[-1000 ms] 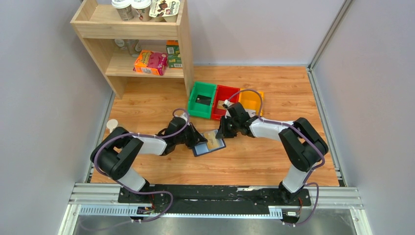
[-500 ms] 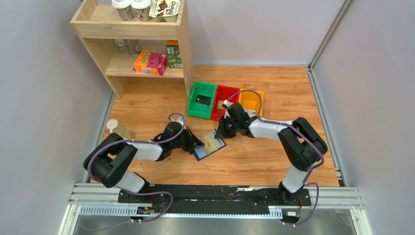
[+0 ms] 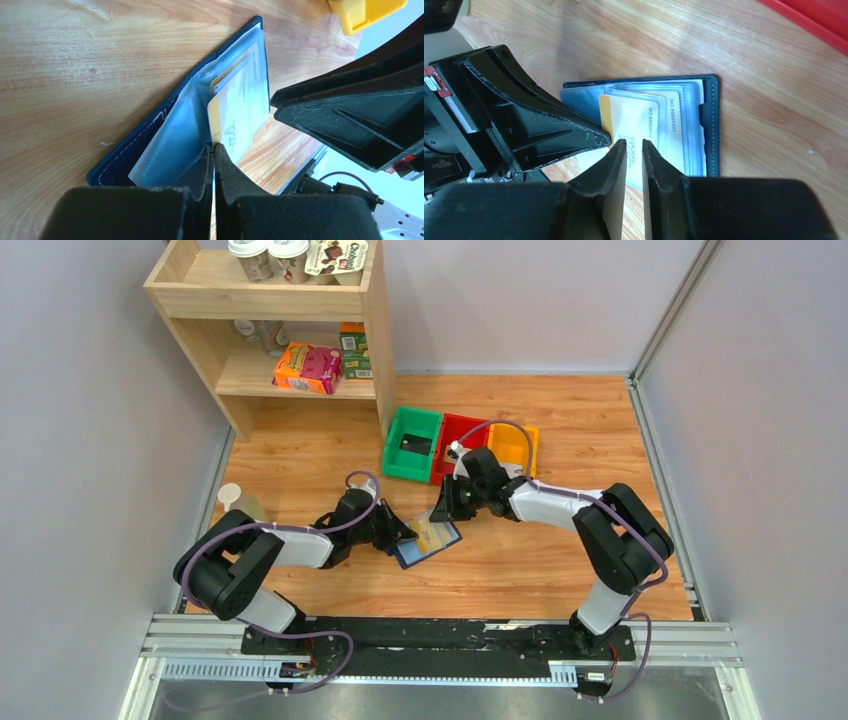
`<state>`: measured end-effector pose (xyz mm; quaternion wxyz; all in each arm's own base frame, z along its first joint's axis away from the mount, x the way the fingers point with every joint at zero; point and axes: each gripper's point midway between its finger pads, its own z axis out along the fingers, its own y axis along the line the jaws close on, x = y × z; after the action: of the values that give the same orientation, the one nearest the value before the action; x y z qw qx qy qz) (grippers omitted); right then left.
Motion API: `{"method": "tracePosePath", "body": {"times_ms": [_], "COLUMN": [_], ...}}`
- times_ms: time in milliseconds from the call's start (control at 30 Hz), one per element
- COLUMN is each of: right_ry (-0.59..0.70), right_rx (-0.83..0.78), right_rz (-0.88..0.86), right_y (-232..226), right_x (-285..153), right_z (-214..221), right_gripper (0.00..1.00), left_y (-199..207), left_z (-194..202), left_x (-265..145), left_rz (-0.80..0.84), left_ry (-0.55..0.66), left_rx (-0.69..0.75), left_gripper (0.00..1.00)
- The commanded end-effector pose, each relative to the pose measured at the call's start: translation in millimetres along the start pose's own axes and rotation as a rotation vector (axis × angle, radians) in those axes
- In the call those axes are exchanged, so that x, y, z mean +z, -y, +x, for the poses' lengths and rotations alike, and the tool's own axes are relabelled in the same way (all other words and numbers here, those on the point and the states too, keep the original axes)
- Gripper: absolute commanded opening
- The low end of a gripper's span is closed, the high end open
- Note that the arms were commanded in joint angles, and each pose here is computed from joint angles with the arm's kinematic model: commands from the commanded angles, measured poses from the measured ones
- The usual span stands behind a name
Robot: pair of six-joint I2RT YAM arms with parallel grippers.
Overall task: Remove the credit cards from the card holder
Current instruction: Remove the credit card from the card holder.
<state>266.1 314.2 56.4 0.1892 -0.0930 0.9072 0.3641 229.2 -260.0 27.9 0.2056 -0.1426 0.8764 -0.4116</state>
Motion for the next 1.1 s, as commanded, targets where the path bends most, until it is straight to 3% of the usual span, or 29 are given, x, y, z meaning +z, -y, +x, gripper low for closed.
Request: {"method": "tracePosePath", "body": {"times_ms": [0,600,767,867,1067], "right_ry": [-0.005,-0.055,-0.057,-0.054,-0.055], "right_rx": [-0.001,0.074,0.077,0.079,0.081], "right_rz": [-0.038,0.062,0.056,0.054,0.053], "right_y": [-3.3,48.3,47.1,46.4,46.8], "right_x": [9.0,17.8,18.7,19.1,19.8], "right_z": [-2.4,25.1,24.5,23.3,23.9], "right_gripper": [0.18,0.12,0.12,0.12,0.12], "left_y": [4.8,-9.6,-8.0,-9.6,-7.6], "left_z": [-4.6,-0.6,1.3,1.3,2.4], "left_x": [3.3,-6.4,-2.6,-0.4,5.1], "left_rz": [0.004,-0.029,-0.019,-0.019,-0.003], "left_ry": [0.012,0.034,0.019,0.018,0.007], "left_rx": [0.028,0.001,-0.004,-0.011,-0.016], "left_gripper": [0.00,0.00,0.21,0.28,0.27]}}
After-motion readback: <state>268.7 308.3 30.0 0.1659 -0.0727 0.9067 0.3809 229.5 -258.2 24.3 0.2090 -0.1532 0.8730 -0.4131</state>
